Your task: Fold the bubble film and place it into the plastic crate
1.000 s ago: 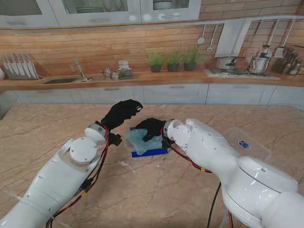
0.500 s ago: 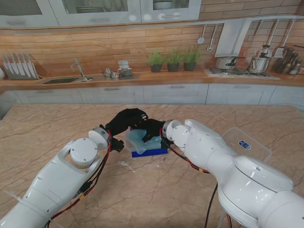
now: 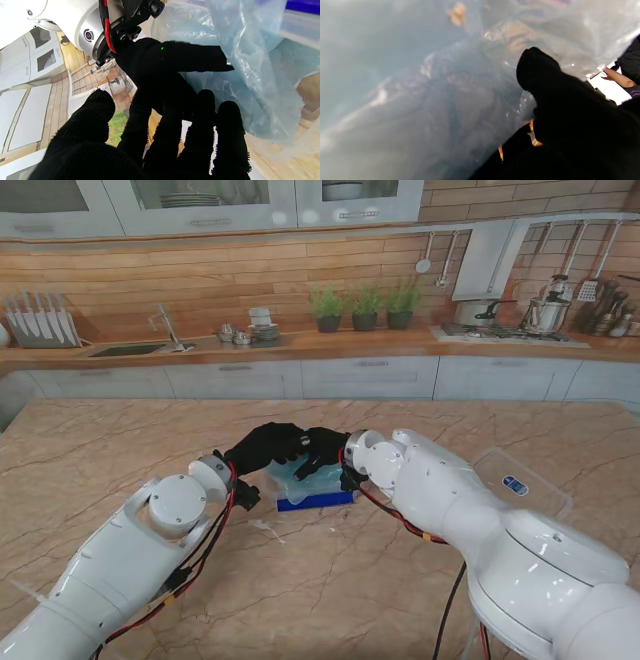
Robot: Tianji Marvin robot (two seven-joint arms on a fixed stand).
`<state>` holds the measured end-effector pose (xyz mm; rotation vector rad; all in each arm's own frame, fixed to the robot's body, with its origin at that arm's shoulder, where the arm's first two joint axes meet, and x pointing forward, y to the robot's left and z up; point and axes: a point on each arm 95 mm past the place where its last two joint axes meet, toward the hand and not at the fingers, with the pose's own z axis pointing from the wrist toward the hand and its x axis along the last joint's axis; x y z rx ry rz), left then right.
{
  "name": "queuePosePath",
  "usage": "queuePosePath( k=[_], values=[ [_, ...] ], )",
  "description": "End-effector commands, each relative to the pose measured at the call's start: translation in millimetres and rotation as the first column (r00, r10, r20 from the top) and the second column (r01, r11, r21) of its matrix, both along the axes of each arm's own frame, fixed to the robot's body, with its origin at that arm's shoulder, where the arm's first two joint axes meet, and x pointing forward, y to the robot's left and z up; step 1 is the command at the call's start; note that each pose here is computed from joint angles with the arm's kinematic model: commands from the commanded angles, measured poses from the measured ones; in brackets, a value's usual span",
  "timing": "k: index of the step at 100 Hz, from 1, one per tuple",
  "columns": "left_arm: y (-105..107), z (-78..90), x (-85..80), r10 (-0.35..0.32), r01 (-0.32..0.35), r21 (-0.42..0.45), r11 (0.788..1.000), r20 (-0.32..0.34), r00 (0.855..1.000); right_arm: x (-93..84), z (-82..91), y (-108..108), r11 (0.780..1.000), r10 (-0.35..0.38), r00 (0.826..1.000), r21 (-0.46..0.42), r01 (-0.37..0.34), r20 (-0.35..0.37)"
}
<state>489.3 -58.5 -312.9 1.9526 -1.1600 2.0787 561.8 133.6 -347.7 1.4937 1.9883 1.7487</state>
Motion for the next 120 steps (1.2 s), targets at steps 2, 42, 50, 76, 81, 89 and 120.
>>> queuePosePath(
  k=[2,42,50,76,81,89,120],
  values=[
    [0,-6.7,-2.3,-0.009,0.009,0.018,1.000,-0.014,1.000,0.6,1.3,-3,1.000,-0.006,1.000,0.004,0.006,0.014],
    [4,-5.0,-3.6,-0.016,0.016,0.029,0.999,0.003,1.000,1.5,11.0,-14,0.999,-0.047,0.995,0.032,0.044,0.089],
    [4,-5.1,-3.5,-0.021,0.021,0.031,0.999,0.000,1.000,1.7,12.5,-17,0.998,-0.054,0.993,0.030,0.051,0.104],
    [3,-5.1,-1.6,-0.035,0.035,0.031,0.999,-0.003,0.999,-0.2,18.2,-25,0.996,-0.082,0.986,0.042,0.077,0.144],
    [3,-5.0,-0.9,-0.036,0.036,0.033,0.999,-0.002,0.999,-0.7,19.7,-28,0.995,-0.089,0.984,0.045,0.084,0.152],
    [3,-4.7,0.0,-0.037,0.037,0.036,0.999,0.000,0.999,-1.1,22.2,-32,0.995,-0.100,0.980,0.043,0.094,0.169],
    [1,-7.8,3.0,-0.038,0.039,0.046,0.998,-0.012,0.999,-2.3,30.5,-55,0.989,-0.146,0.959,0.027,0.144,0.244]
  ],
)
